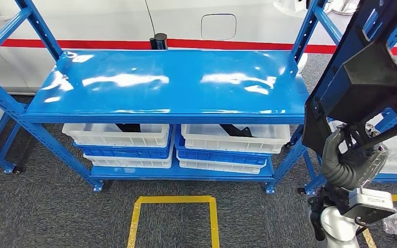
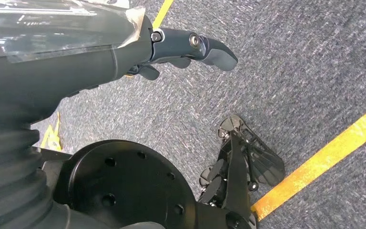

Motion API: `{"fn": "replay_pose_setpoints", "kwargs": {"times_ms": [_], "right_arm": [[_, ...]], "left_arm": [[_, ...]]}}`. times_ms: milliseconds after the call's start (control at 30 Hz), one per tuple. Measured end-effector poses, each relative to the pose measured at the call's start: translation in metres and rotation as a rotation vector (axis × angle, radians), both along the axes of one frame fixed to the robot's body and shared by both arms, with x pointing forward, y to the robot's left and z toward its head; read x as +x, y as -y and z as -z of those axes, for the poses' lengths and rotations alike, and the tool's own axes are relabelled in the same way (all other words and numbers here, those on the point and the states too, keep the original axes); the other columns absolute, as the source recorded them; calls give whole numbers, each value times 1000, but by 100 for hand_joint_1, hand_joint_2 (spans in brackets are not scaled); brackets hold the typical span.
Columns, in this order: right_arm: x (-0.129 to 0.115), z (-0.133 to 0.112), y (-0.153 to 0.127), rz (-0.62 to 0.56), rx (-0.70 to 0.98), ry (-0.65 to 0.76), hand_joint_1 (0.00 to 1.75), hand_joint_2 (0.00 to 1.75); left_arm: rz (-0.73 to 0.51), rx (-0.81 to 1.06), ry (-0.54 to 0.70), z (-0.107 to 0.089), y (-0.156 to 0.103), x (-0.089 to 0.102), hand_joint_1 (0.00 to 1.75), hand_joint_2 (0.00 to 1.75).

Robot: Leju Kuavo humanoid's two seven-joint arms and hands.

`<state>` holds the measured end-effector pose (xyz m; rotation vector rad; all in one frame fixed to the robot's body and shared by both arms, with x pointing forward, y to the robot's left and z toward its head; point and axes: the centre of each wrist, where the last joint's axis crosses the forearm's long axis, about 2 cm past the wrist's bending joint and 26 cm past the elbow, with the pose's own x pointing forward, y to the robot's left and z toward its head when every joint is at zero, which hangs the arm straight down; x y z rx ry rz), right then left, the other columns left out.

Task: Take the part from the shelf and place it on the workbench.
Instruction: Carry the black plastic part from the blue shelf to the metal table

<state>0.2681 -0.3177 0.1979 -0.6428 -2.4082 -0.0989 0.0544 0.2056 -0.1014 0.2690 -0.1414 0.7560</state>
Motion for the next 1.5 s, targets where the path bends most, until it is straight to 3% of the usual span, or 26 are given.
{"fn": "replay_pose_setpoints", "kwargs": {"times_ms": [500,833,1067,1500], "right_arm": [[-3,2,0,0,3,-5,175,175],[-6,4,9,-34,18,-28,175,175],[-7,8,12,-7,3,-40,175,175],[-14,18,10,18,26,-73,175,175]], "left_arm": [[-11,-5,-1,0,-1,-1,0,175],[-45,-65,75,1,1,-1,0,175],[-114,-2,-1,1,4,-11,0,175],[-170,17,52,2,4,-20,0,175]]}}
